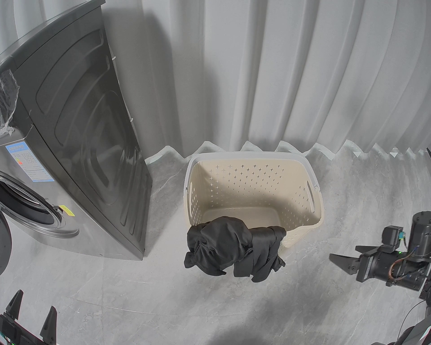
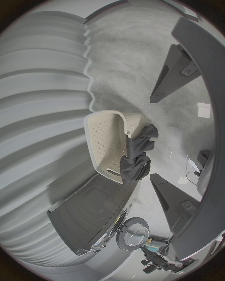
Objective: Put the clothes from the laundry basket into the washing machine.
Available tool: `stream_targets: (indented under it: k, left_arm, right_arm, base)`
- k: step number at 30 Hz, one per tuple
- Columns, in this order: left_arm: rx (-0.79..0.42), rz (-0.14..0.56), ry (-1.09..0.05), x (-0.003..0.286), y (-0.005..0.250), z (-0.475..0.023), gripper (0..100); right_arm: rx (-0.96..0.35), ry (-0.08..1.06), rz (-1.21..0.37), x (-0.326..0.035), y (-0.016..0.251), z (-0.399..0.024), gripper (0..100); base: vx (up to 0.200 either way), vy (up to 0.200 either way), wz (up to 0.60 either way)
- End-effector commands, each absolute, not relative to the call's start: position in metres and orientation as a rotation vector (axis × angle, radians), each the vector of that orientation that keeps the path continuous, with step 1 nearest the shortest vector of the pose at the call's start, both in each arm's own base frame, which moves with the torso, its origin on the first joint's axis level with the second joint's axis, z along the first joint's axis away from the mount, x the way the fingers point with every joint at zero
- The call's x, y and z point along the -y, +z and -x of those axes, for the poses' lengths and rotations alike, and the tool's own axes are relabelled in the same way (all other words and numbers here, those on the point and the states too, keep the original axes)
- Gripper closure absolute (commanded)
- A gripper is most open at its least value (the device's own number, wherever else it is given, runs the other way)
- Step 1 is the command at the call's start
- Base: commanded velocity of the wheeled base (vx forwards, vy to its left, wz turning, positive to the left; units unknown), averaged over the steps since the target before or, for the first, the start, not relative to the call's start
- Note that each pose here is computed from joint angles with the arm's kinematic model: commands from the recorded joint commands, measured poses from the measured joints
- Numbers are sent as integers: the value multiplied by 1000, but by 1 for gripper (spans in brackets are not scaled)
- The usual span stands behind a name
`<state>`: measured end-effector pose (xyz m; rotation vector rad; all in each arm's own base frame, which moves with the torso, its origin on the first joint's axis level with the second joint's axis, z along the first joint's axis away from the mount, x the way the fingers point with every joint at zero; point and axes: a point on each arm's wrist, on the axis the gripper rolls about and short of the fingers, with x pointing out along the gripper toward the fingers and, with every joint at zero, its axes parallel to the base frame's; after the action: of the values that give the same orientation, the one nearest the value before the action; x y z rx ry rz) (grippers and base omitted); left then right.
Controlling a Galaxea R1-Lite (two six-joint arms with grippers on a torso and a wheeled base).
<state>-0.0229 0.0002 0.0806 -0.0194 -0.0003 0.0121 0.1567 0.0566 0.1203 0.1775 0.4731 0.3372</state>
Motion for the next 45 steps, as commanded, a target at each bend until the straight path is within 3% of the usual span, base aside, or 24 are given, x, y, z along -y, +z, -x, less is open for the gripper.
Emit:
stream_targets:
  k: [1,16,23,34,45]
  left_arm:
    - [-1,20,9,0,75,23,0]
    - [0,23,9,0,76,23,0]
    - [0,23,9,0,76,23,0]
    - [0,23,9,0,76,23,0]
    - [0,25,11,0,76,23,0]
  right_arm:
    - [-598,370,-177,-95,96,-179,0]
    - [-643,377,-248,-156,84,-212,0]
    - [-701,318,-209,-166,58,-225,0]
    - [-675,328,-204,-193,22,-259,0]
    - [-611,263,-235,-201,8,-306,0]
  base:
    - [0,0,0]
    - [0,0,0]
    - [0,0,0]
    - [0,0,0]
    - [0,0,0]
